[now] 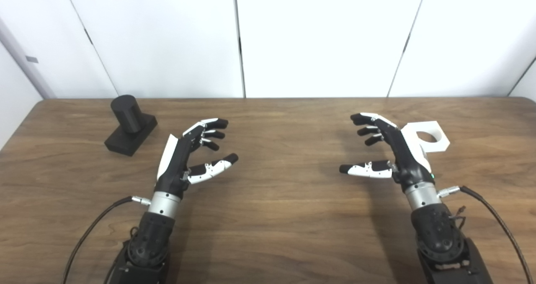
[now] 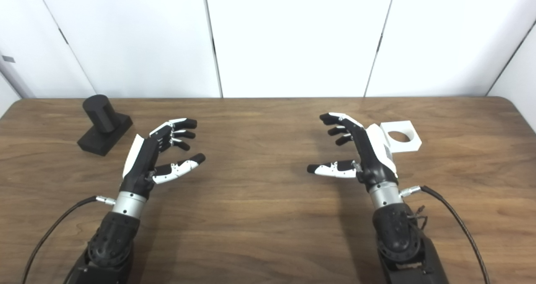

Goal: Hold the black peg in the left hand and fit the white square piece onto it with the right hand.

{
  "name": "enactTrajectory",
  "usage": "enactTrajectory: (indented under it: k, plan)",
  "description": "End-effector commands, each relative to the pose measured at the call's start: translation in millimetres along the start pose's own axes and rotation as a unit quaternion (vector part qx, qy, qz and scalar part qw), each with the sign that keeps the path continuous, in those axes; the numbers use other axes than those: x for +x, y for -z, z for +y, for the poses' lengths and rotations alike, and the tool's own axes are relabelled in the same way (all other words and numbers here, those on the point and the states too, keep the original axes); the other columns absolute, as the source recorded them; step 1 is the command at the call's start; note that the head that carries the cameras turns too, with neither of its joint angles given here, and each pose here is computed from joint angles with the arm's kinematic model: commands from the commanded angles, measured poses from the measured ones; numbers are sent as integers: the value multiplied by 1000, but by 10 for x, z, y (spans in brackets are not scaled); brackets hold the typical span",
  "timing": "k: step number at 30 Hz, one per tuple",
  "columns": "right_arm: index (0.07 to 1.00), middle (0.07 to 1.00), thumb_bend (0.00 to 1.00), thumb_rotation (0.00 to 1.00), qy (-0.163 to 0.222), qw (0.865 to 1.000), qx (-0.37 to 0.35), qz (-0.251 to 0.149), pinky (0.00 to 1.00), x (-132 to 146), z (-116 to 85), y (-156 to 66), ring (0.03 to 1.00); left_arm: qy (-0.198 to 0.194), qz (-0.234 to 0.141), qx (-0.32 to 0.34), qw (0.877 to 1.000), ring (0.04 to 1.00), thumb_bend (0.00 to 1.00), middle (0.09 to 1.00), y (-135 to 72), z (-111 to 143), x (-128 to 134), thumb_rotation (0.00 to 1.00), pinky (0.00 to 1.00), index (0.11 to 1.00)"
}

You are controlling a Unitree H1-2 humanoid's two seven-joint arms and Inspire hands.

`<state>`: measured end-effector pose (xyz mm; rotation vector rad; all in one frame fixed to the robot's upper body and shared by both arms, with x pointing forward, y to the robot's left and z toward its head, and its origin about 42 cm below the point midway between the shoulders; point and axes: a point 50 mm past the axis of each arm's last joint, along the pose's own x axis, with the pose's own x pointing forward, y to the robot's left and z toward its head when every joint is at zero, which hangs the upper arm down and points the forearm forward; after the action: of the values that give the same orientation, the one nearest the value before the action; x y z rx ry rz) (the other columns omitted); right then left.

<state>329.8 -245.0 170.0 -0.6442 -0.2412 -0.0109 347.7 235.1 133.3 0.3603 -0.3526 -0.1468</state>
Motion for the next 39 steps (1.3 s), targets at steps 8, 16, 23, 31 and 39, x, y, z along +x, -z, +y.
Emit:
enactTrajectory:
  k: [8, 16, 23, 31, 39]
  plan:
    - [744, 760, 745, 84, 18, 999, -3, -41, 563, 96, -114, -144, 693, -6, -49, 9, 999, 694, 661, 758, -148, 47, 160, 114, 565, 726]
    - [742, 760, 749, 83, 18, 999, -4, -39, 563, 90, -129, -127, 693, -6, -45, 10, 999, 697, 655, 762, -161, 17, 156, 101, 555, 724]
    - [734, 753, 752, 54, 20, 999, -6, -49, 555, 76, -241, -50, 686, -1, -44, 10, 999, 684, 664, 756, -212, -142, 174, 159, 532, 720]
    - [745, 769, 741, 8, 16, 999, -7, -33, 589, 53, -328, 6, 696, 6, -37, 10, 999, 723, 648, 782, -194, -318, 191, 149, 560, 712]
    - [754, 780, 748, 0, 13, 1000, 0, -22, 590, 16, -332, -12, 709, 8, -30, 2, 1000, 736, 651, 790, -146, -423, 163, 131, 563, 706]
